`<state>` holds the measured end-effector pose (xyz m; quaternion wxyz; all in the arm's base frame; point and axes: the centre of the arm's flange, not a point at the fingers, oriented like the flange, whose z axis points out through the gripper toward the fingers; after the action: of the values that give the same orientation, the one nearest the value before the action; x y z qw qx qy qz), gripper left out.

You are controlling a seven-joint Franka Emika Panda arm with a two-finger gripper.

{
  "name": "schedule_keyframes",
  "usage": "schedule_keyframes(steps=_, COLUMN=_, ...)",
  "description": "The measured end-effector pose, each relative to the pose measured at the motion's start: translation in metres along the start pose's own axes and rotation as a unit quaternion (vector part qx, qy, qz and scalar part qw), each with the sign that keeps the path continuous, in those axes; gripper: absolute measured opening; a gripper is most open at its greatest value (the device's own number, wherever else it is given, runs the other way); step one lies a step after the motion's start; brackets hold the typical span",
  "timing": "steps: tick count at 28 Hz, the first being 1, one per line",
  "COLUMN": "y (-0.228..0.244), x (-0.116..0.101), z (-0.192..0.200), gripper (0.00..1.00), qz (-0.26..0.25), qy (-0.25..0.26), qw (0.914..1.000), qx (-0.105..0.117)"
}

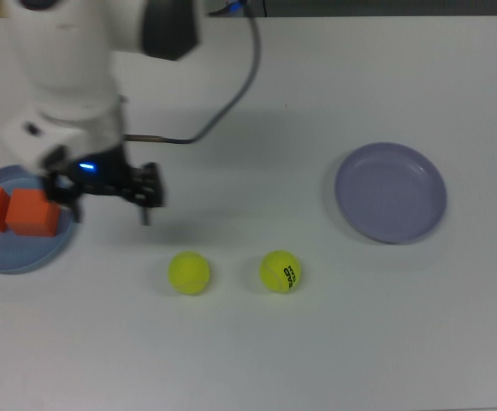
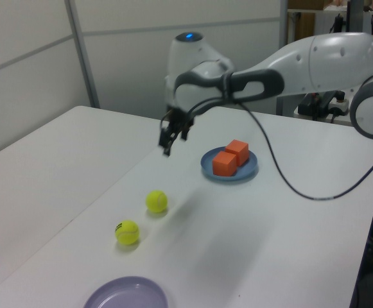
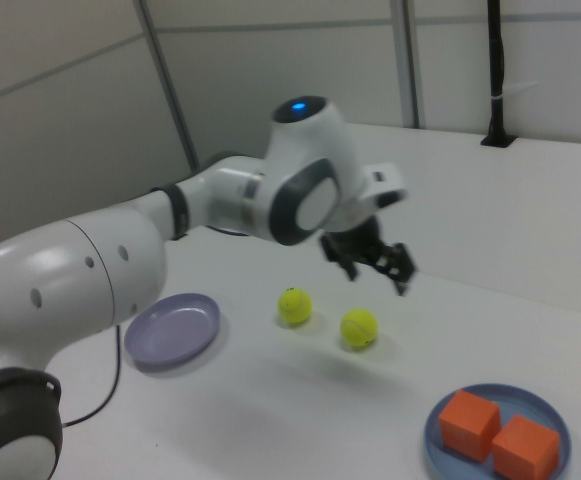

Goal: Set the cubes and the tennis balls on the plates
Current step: 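Lower the gripper onto a yellow tennis ball and close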

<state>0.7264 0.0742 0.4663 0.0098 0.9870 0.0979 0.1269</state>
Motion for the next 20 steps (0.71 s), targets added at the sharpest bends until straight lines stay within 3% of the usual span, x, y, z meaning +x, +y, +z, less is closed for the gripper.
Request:
schedule_keyframes(steps=3, y=-0.051, x=-0.001, z=0.02, gripper=1.0, qz=-0.041, qy=-0.015, qw=0.9991, qx=0.0)
schedule_keyframes(steps=8, y=-0.097, x=-0.005, z=0.063, gripper=1.0, qz=-0.09, qy=-0.03, qw=0.9954, qx=-0.016)
schedule_keyframes(steps=13, y=-0.102, x=-0.004, z=0.106, gripper=1.0, qz=-0.116, qy=-0.006, qw=0.9927, qx=-0.032)
schedule_keyframes(steps=20, y=-0.076, x=-0.008, z=0.147, gripper=0.98, qz=-0.131, qy=-0.001, qw=0.9892, qx=-0.066)
